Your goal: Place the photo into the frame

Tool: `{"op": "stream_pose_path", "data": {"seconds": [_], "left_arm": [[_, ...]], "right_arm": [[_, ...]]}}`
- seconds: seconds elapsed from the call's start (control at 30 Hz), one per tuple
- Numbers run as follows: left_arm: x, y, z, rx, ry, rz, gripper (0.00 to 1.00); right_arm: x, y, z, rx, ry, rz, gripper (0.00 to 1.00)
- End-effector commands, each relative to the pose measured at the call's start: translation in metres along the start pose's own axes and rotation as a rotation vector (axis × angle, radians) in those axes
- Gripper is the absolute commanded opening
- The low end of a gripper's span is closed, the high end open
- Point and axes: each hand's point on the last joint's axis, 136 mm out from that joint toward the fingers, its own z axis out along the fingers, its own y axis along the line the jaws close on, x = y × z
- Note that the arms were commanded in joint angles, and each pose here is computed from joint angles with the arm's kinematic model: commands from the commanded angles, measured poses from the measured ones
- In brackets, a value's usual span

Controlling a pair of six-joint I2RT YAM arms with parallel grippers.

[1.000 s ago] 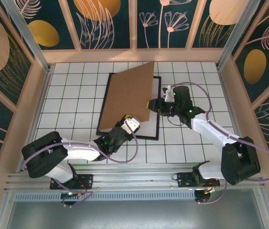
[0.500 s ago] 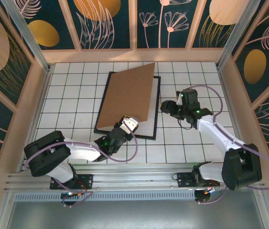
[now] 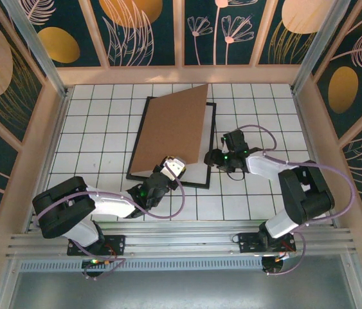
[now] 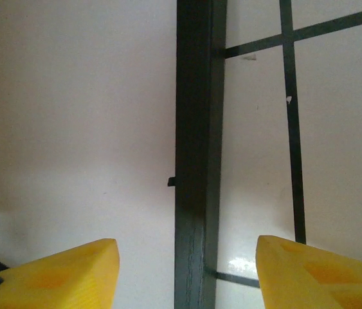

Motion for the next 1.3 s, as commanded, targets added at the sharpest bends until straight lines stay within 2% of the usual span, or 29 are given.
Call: {"op": "stream_pose_path", "data": {"seconds": [0.0,0.6,0.8,1.27], "left_arm": [[-0.008,0.008,-0.001,-0.040,-0.040,-0.071,0.41],[-0.006,0.008,-0.002,-0.039,-0.034,-0.069,0.41],[-0.004,0.008,-0.002,-0.042,-0.030,-0.065,0.42],[-0.001,0.007,-0.001,-0.043,-0.022,-0.058,0.42]], "right_arm": [[-0.016,0.009,0.006,-0.002,-0.044,-0.016,0.56],[-0.025,0.004,0.028,0.076,-0.041,-0.063,0.34],[-0.023,0.000,0.029,0.107,-0.034,-0.079,0.33],[-0.022,-0.001,0.029,0.124,-0.027,-0.095,0.25]]}}
